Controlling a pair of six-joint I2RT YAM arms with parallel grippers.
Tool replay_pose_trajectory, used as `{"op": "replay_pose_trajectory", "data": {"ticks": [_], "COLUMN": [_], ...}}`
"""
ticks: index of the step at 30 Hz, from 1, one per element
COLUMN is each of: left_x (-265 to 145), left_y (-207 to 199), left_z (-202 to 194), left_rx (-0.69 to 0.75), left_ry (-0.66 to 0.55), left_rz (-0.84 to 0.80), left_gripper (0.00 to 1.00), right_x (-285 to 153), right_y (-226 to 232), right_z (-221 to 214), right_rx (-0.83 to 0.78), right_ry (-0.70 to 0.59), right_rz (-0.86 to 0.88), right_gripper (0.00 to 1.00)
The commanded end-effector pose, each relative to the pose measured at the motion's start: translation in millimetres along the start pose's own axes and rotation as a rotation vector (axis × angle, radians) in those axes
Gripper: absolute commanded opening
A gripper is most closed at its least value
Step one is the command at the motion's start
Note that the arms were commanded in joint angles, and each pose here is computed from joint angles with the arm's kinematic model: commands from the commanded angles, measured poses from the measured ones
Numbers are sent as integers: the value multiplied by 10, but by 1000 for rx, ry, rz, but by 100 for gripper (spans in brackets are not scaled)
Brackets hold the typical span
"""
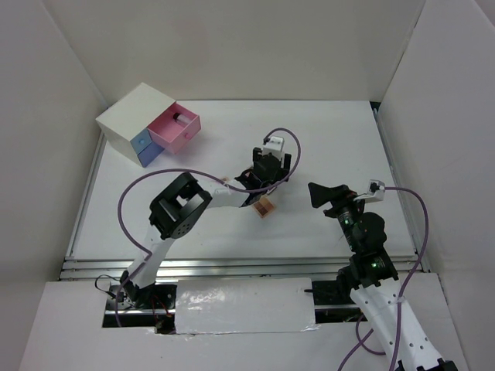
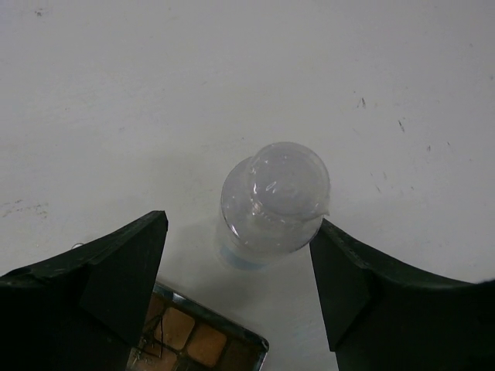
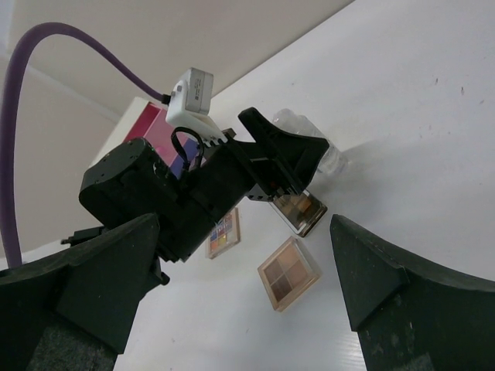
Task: Organize the makeup
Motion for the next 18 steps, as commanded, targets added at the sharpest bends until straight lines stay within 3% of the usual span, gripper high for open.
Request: {"op": "replay_pose_trajectory", "data": {"ticks": [1, 2, 3, 11, 14, 18], "left_x": [127, 156, 168, 253, 210, 50], "left_y": [-12, -8, -30, -53, -13, 135], "left_z": [272, 297, 299, 293, 346, 863], "left_rx": [-78, -84, -84, -96, -87, -28], "left_ry": [-89, -82, -78, -61, -71, -154], "left_rz": [-6, -5, -22, -79, -82, -120], "left_gripper": [86, 81, 70, 29, 23, 22], "right_x": [-15, -16, -15, -15, -15, -15], "right_y": [105, 112, 105, 110, 112, 109], "right_z": [63, 67, 63, 78, 76, 68], "right_rx": [-11, -9, -11, -14, -14, -14], "right_ry": [-13, -14, -13, -19, -18, -16], "right_rz": [31, 32, 31, 30, 31, 30], "right_gripper": [100, 100, 100, 100, 100, 100]}}
Point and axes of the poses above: each gripper's point midway between its finger pads, its own x axis out along the fingers, its own y axis along the line the jaws close on, z = x × y, the point moved 4 cm from there along -x, back along the fingers, and after that the axes turned 10 degrees about x, right-handed, at the moved point
